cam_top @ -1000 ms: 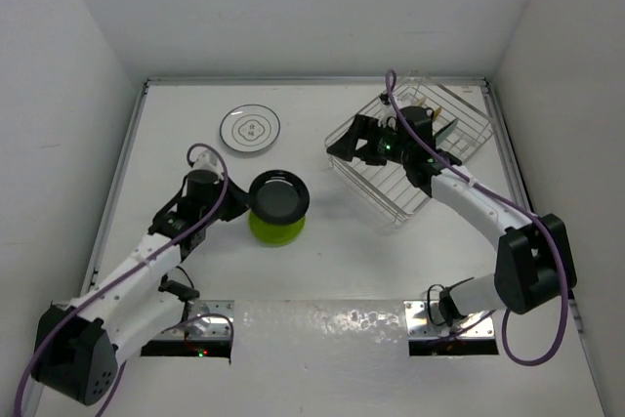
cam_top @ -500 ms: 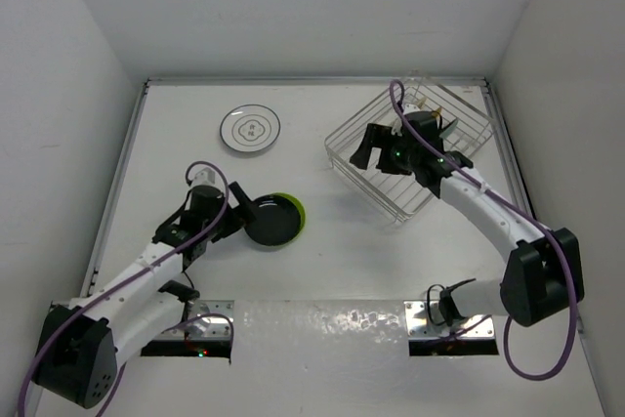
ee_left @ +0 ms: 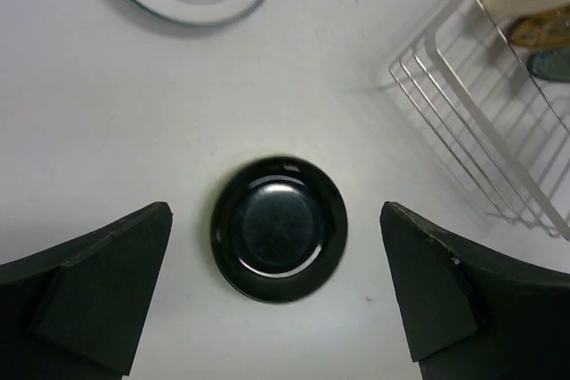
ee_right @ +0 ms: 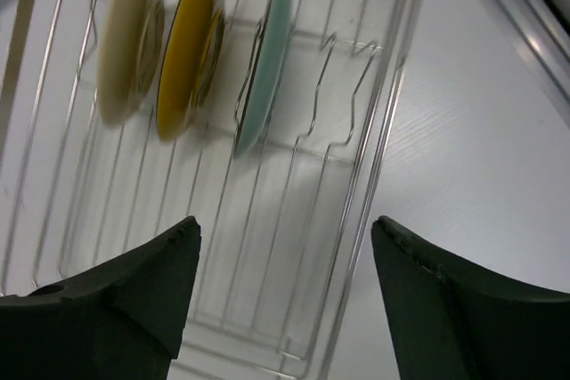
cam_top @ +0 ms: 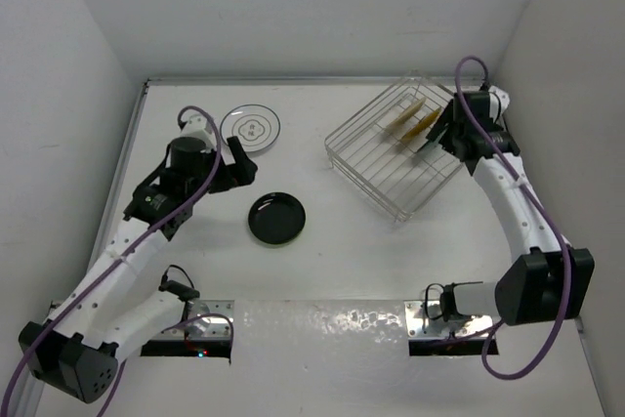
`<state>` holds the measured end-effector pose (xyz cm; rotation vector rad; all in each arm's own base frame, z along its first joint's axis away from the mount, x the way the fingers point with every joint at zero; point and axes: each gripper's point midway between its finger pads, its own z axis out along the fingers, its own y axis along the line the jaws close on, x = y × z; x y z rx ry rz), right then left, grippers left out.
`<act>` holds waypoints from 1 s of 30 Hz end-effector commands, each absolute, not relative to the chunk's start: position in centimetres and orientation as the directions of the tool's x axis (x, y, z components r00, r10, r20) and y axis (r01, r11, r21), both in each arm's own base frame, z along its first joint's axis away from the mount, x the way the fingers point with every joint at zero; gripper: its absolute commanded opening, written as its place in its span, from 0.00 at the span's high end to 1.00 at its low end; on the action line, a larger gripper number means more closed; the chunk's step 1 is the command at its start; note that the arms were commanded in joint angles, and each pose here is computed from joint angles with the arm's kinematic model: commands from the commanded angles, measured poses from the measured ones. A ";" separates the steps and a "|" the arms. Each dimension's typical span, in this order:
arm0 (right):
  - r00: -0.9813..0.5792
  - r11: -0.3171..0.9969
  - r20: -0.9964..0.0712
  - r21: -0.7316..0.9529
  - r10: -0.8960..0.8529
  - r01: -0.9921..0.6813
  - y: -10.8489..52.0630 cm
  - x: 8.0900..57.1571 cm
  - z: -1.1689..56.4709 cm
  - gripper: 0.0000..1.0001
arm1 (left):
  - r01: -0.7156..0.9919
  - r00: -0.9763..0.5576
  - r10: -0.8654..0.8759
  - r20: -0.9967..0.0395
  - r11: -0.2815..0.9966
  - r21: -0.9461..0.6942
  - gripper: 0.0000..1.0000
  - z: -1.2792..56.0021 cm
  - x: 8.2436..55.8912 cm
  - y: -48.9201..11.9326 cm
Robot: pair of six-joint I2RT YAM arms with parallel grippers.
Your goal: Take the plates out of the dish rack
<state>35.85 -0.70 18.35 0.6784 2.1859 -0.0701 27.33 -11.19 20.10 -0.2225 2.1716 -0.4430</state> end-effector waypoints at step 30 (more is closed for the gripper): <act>-0.596 0.738 -0.649 -0.077 0.474 0.670 -5.7 44.9 11.6 0.79 | 0.011 -0.551 -0.175 -0.816 0.976 -0.218 0.00 19.3 27.2 -8.5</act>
